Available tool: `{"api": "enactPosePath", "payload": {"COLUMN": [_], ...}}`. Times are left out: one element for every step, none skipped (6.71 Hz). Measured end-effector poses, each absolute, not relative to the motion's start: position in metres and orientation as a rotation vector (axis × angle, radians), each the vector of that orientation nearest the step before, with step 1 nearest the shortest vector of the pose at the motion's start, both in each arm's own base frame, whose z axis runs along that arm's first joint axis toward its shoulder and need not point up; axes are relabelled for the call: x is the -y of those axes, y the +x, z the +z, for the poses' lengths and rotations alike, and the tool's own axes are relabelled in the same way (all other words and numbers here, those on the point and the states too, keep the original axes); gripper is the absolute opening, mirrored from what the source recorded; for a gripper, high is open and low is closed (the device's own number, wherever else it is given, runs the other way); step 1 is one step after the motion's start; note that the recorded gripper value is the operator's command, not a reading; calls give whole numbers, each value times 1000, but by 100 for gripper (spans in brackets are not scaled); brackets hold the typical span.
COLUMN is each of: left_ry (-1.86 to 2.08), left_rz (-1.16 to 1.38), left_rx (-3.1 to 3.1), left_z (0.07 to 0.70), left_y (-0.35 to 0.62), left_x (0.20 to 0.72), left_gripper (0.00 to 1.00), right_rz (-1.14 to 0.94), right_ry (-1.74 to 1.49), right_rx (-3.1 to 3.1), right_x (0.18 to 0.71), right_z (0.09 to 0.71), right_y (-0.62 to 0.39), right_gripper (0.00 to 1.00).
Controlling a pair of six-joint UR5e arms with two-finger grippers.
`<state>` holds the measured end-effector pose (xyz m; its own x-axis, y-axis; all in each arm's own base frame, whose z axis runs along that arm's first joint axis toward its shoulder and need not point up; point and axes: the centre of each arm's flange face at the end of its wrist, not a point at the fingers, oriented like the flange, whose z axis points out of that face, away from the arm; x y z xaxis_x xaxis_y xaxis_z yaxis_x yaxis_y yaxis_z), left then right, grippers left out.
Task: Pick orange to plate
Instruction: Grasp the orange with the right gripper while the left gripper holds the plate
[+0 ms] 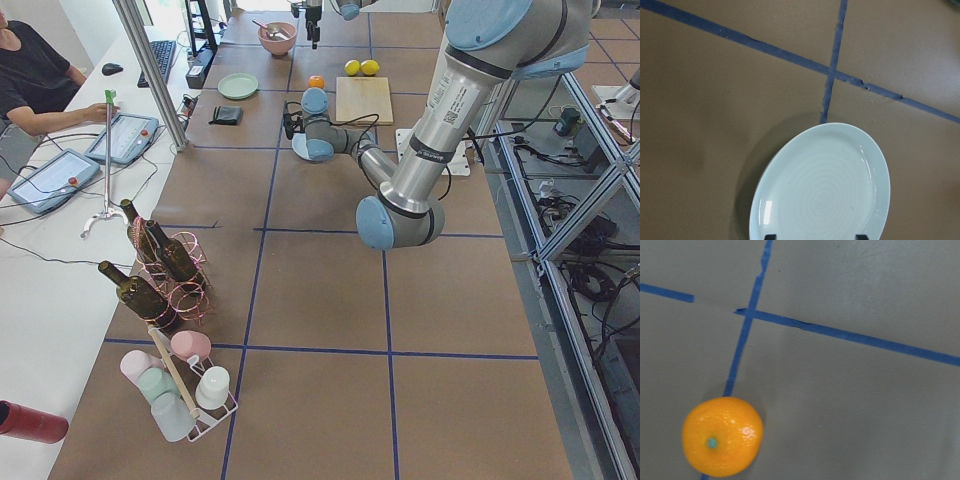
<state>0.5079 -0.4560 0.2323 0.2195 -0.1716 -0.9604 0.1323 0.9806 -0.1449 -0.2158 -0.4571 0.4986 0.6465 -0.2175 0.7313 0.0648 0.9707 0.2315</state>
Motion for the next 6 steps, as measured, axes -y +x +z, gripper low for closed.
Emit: {"api": "enactPosePath", "payload": {"left_ry": [-33,-32,-32,-33,-34,-34], "left_rz": [-212,-214,-216,-218,-219,-220], "left_rx": [-1333,-1333,-1330,-1327,-1324,-1323], "left_z": [233,233,235,238,241,242], "left_y": [507,506,505,505,504,504], "left_x": [457,458,458,458,457,457], "left_gripper": [62,62,62,62,62,63], "right_rz": [-112,-82,-62,-41,-27,-18], "right_ry": [164,150,148,163,187,204], "right_rx": [867,866,863,853,832,812], "right_x": [447,439,435,434,433,434], "right_z": [483,474,465,457,455,457], "right_y": [-245,-271,-292,-310,-321,-326], "right_gripper": [100,100,100,100,100,100]}}
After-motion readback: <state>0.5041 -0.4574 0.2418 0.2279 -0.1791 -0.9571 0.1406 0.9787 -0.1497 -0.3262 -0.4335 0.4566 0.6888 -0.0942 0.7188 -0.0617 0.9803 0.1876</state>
